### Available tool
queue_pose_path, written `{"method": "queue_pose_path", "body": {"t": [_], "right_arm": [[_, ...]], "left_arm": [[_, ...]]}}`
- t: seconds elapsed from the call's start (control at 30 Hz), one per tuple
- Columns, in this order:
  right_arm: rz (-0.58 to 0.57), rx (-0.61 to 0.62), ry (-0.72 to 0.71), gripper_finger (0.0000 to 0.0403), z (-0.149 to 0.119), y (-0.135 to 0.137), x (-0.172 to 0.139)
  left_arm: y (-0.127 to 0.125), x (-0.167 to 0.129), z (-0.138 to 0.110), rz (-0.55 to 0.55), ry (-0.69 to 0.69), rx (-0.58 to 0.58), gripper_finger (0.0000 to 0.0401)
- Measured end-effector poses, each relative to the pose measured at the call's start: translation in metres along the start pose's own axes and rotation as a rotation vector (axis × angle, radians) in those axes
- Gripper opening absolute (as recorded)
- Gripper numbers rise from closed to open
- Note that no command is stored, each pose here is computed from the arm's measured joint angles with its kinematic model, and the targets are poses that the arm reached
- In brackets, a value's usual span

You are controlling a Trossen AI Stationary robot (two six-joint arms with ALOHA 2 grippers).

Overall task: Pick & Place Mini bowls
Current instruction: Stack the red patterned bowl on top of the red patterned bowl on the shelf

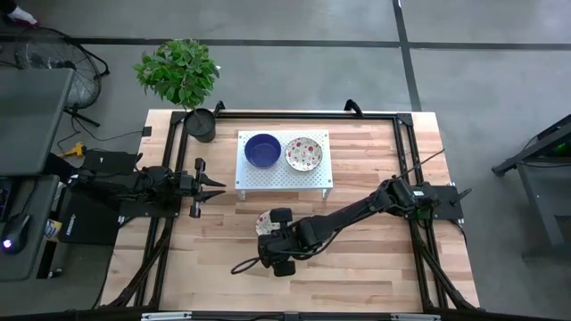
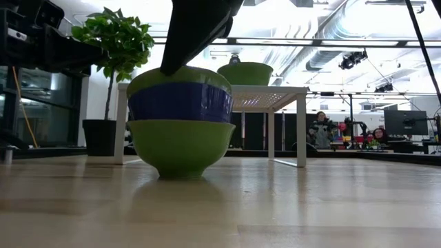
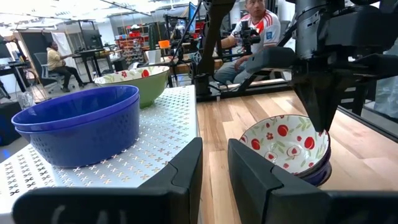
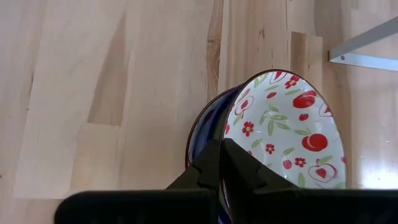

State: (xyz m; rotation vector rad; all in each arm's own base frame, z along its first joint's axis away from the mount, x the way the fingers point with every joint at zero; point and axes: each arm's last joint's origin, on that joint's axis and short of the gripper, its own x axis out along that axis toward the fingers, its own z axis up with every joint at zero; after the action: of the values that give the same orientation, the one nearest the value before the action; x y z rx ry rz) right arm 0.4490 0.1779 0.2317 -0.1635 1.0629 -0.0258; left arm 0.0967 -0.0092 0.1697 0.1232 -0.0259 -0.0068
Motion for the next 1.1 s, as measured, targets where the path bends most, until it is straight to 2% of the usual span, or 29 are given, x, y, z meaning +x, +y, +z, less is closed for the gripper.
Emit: {"method": "queue_pose_path", "body": {"t": [0.27, 0.47, 1.1], "right_arm": [[-0.002, -0.010, -0.002, 0.0000, -0.0004, 0.0019, -0.0008], [0.049, 0.002, 0.020, 0.0003, -0.0007, 0.0000, -0.0002], [0.059, -0.010, 0.070, 0.0079, -0.0039, -0.0064, 0.0014]], "left_arm": [[0.0000, 0.0000, 0.0000, 0.000, 0.000, 0.000, 0.0072], [0.0000, 0.0000, 0.0000, 0.000, 0.000, 0.000, 0.0072], [0.0000, 0.0000, 0.0000, 0.000, 0.000, 0.000, 0.0072]]}}
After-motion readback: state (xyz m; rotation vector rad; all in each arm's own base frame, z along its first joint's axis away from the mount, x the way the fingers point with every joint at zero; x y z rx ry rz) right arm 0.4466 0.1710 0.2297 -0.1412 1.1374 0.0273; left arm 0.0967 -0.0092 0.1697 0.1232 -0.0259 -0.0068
